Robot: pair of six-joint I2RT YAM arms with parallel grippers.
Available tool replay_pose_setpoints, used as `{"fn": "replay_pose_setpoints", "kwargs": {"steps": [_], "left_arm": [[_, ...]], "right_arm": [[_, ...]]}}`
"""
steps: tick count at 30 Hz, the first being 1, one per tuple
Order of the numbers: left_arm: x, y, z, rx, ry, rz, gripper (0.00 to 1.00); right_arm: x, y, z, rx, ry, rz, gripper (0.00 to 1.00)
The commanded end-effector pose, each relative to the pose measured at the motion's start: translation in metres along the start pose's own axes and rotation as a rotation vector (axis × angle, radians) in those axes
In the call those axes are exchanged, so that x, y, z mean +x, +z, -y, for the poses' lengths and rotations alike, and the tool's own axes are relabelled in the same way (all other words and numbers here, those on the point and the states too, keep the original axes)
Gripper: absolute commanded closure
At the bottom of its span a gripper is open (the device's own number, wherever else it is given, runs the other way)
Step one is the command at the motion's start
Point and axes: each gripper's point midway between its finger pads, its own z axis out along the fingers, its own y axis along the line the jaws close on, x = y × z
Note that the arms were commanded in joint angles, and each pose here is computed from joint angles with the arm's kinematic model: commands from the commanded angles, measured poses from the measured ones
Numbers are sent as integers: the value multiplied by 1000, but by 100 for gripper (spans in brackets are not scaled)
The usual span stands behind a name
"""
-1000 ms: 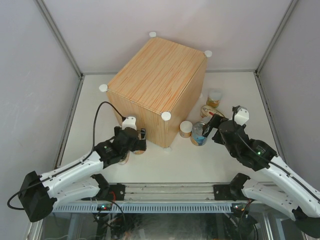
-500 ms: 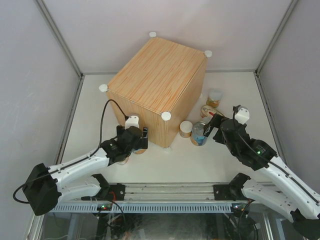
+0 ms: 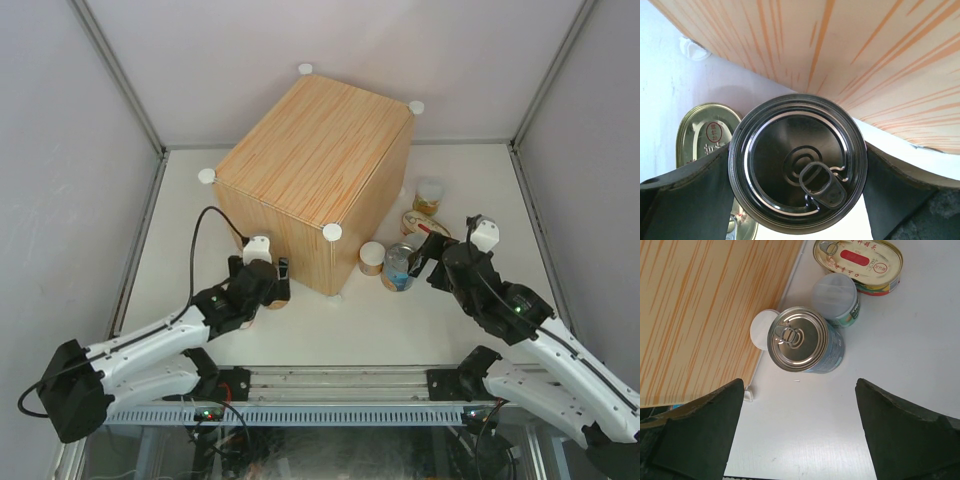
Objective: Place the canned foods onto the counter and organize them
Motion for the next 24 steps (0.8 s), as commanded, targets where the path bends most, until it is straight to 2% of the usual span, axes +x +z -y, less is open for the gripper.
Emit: {"fn": "replay_pose_setpoints", "kwargs": {"steps": [1, 8, 16, 24], "left_arm": [[-22, -13, -12, -32, -80, 107, 100], [-51, -39, -20, -21, -133, 200, 100], [-75, -61, -21, -6, -139, 241, 100], [-108, -101, -30, 16, -168, 314, 100]], "right_arm": [[-8, -3, -5, -30, 22, 36, 8], [-7, -5, -6, -51, 36, 47, 10], [-7, -4, -5, -47, 31, 57, 10], [-6, -6, -8, -62, 38, 60, 12]]}}
